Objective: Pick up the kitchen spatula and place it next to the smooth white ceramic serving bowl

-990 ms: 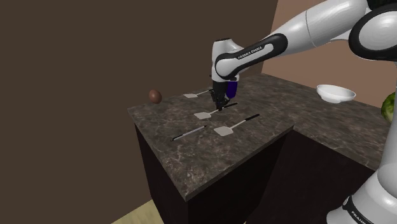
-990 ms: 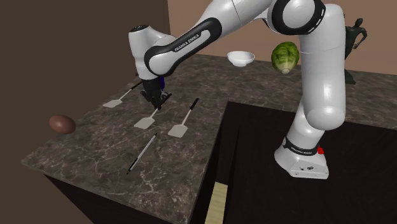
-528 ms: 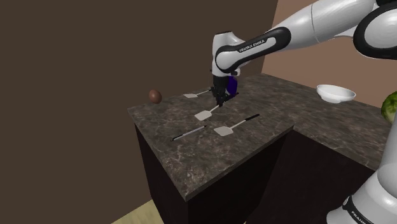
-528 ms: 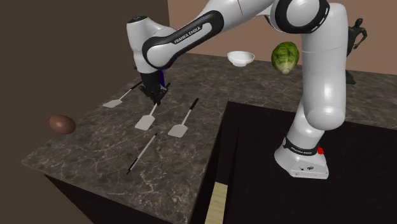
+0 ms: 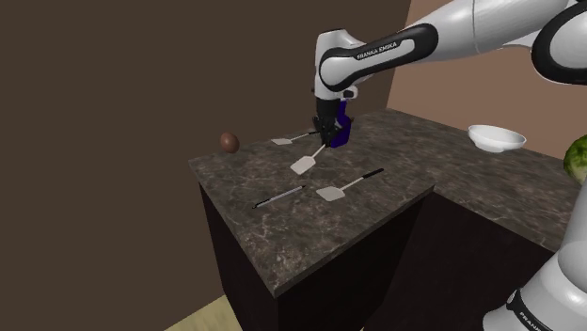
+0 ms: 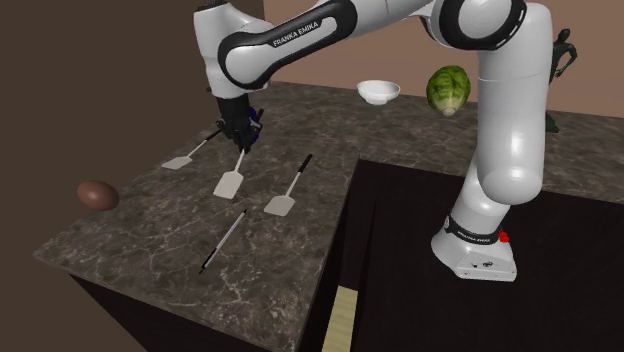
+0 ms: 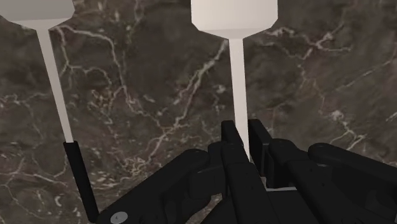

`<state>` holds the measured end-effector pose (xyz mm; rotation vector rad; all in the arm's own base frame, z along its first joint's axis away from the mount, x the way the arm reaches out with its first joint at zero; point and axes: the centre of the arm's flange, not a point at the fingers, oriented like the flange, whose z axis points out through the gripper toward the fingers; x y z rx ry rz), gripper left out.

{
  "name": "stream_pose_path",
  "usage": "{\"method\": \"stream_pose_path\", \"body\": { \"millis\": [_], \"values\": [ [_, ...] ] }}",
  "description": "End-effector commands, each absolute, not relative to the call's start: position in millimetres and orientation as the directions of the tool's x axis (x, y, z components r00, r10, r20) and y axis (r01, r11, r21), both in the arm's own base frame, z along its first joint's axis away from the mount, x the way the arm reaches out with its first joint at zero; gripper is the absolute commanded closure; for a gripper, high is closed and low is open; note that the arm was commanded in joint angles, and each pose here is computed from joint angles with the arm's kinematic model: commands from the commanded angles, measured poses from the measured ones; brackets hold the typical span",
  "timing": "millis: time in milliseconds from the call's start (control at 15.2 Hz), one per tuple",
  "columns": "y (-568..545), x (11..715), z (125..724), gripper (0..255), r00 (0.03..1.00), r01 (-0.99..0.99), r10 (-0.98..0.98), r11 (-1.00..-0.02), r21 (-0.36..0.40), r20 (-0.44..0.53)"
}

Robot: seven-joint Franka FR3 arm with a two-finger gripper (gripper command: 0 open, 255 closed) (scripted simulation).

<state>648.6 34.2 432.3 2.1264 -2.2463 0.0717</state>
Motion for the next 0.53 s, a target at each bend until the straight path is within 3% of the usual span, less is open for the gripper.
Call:
{"method": "stream_pose_path", "body": {
  "millis": [0,462],
  "values": [
    [35,649,443,255,-0.055,-0.999,-0.996,0.055,0.000,0.066],
    [35,649,480,255,-0.055,-0.999,-0.996,0.055,0.000,0.066]
  ]
}}
